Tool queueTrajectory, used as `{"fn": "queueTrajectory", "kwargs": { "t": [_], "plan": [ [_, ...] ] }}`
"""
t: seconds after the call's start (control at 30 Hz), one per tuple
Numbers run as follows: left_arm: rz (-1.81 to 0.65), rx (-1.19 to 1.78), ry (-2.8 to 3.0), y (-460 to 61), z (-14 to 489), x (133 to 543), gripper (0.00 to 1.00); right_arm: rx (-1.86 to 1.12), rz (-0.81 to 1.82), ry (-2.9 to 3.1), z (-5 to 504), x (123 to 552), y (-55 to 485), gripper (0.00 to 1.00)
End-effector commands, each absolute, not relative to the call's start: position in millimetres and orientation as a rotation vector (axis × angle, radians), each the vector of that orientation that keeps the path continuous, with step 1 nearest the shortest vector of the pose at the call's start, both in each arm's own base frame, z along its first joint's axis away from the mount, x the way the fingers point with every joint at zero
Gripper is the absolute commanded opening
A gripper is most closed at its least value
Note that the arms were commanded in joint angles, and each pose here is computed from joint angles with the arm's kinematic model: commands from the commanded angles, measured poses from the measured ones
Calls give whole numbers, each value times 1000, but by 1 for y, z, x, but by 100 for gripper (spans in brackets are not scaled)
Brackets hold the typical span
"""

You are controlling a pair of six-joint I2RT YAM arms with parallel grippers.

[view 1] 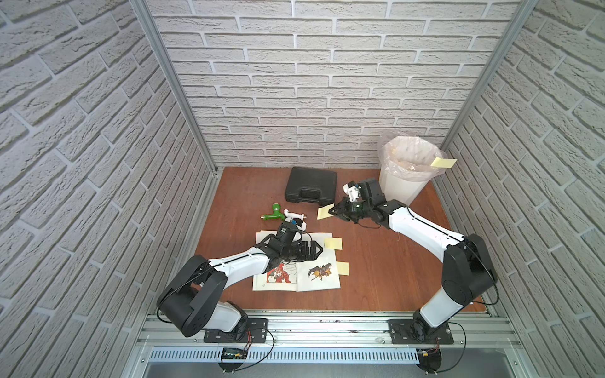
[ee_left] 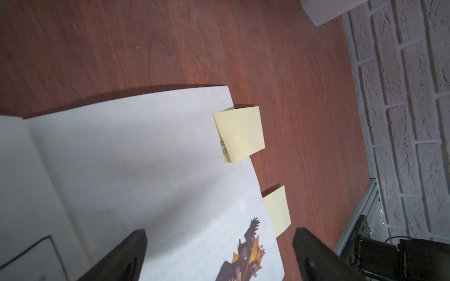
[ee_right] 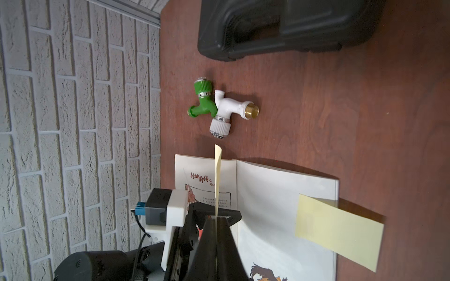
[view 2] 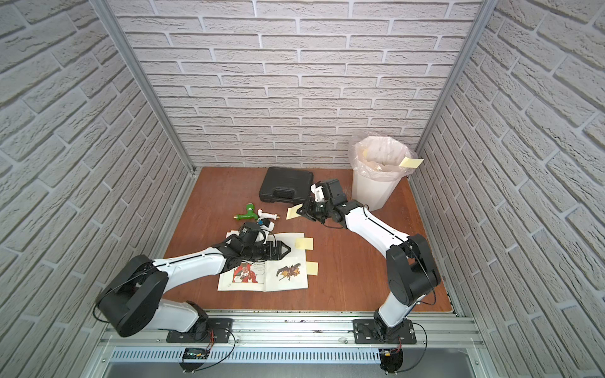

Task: Peel off the used sticky note
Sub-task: Tear off the note from the book, then place the note in the trash bin.

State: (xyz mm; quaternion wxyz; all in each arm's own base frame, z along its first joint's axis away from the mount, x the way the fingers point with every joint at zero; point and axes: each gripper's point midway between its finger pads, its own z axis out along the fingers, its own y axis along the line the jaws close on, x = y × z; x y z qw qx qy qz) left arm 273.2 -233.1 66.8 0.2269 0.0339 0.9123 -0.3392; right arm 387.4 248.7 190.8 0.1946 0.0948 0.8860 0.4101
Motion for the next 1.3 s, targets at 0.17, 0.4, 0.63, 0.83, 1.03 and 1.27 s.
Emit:
{"fn": "queueTrajectory", "kwargs": {
  "t": [0.17, 0.4, 0.63, 0.83, 1.03, 1.27],
  "plan": [
    [-900, 169, 2409, -250, 88, 288, 98, 193, 987, 2287, 285, 402, 191, 3],
    [-933, 197, 2417, -265, 88, 294, 98, 326, 929, 2123, 344, 426, 122, 3],
    [-952, 226, 2433, -275, 83, 295, 98, 503, 900, 1980, 382, 453, 50, 3],
    [-953, 229, 2447, -278, 78, 294, 98, 629, 850, 1898, 392, 480, -7, 3],
    [-960, 236, 2454, -280, 76, 291, 98, 710, 746, 1958, 374, 502, -40, 3],
    [-956, 234, 2455, -280, 76, 291, 98, 761, 616, 2028, 359, 512, -62, 10]
  ]
}}
